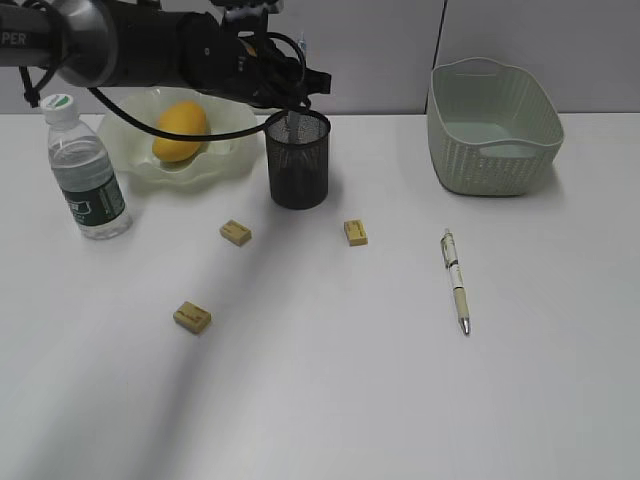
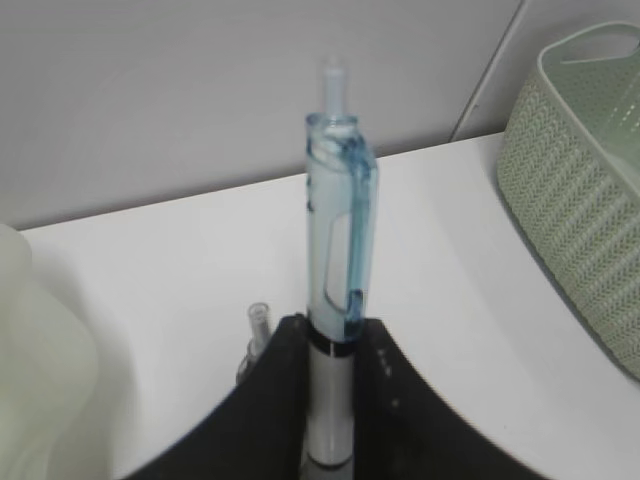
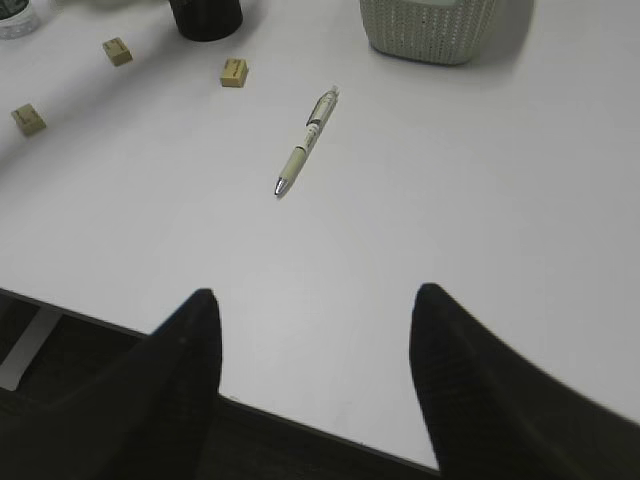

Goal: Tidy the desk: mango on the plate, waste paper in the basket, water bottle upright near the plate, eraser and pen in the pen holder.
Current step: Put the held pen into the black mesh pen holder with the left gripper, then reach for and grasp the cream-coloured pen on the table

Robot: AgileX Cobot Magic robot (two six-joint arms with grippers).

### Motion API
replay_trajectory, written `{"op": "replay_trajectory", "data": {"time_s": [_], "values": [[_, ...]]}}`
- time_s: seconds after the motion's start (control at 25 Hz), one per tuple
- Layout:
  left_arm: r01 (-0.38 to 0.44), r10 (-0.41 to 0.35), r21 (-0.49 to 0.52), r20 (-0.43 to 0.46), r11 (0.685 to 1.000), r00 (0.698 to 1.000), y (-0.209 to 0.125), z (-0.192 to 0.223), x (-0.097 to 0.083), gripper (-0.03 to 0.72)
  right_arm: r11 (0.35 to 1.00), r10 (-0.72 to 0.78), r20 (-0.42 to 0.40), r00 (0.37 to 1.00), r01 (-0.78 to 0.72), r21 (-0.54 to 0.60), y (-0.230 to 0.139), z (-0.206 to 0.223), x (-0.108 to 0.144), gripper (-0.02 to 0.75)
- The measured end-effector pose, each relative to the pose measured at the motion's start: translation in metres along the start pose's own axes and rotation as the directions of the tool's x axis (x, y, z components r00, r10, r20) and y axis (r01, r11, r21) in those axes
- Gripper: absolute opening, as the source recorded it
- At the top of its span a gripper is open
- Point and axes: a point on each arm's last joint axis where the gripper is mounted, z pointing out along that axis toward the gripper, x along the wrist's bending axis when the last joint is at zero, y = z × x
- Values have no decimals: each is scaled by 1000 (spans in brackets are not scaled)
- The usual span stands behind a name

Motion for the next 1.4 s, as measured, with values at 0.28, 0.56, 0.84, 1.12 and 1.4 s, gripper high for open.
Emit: {"op": "replay_trajectory", "data": {"time_s": [0.28,0.56,0.84,1.12,1.4], "values": [[0,0,70,-3,998,1000,-6,0,0,247,1000,0,0,1000,0,0,0,0,0,477],[3,-3,67,1,998,1000,1,-8,-2,298,1000,0,1,1000,0,0,0,0,0,477],[-1,0,41,20,999,1000,36,-48,-11,299,1000,0,1,1000,0,0,0,0,0,477],[-50,49,298,8,953,999,39,-95,-14,442,1000,0,1,1000,0,0,0,0,0,477],[-84,145,651,-41,755,989,18,-132,-6,585,1000,0,1,1000,0,0,0,0,0,477]]}}
